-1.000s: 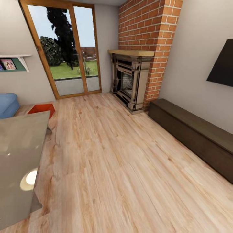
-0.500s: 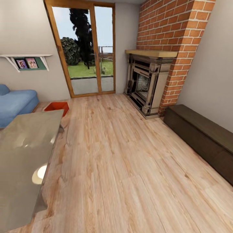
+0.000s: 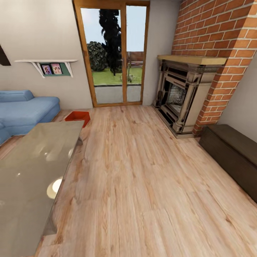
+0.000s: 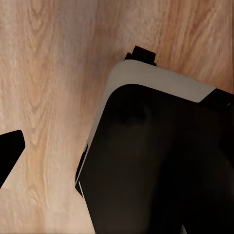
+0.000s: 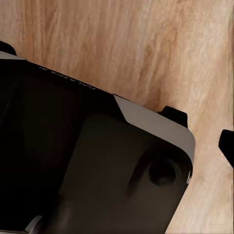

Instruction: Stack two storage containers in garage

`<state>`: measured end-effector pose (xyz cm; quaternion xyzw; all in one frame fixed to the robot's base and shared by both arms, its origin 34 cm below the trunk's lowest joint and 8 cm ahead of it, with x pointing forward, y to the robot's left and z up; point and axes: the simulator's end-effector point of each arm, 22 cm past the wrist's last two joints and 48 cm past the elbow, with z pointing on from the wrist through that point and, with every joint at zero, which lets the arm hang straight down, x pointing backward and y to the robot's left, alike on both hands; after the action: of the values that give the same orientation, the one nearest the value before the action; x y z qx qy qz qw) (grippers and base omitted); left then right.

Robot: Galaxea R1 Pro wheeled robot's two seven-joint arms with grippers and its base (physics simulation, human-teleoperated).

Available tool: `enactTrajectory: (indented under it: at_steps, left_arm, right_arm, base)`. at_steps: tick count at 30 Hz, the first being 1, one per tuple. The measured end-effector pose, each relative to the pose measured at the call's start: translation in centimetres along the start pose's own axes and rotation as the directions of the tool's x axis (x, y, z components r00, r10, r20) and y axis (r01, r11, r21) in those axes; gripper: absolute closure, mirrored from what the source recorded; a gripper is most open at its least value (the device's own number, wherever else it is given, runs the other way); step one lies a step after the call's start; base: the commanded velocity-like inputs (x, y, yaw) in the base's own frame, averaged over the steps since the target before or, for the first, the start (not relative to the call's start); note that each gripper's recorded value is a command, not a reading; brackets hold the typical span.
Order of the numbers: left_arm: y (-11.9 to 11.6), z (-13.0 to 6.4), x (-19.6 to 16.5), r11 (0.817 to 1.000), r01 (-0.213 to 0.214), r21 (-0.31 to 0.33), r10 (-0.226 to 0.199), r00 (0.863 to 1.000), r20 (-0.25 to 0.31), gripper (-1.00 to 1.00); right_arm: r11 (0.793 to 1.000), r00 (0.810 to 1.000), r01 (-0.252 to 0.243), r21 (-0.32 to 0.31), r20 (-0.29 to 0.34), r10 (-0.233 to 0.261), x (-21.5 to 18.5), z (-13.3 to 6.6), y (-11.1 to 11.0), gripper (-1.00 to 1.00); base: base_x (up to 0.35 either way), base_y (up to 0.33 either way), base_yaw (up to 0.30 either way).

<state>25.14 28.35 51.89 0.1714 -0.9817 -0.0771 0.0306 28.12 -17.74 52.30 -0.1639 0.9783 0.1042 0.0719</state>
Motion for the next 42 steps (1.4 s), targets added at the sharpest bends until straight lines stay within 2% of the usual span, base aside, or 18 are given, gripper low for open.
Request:
enactTrajectory:
  at_steps: [42]
  left_arm:
    - [-0.06,-0.01,-0.05,1.0,0.001,0.001,-0.001,1.0,0.001,-1.0]
  right_arm:
    - [1.0,1.0,0.001,0.004,-0.002,-0.001,0.14,-0.04,-0.27,-1.0]
  base:
    - [0.334,-0.004,0.005]
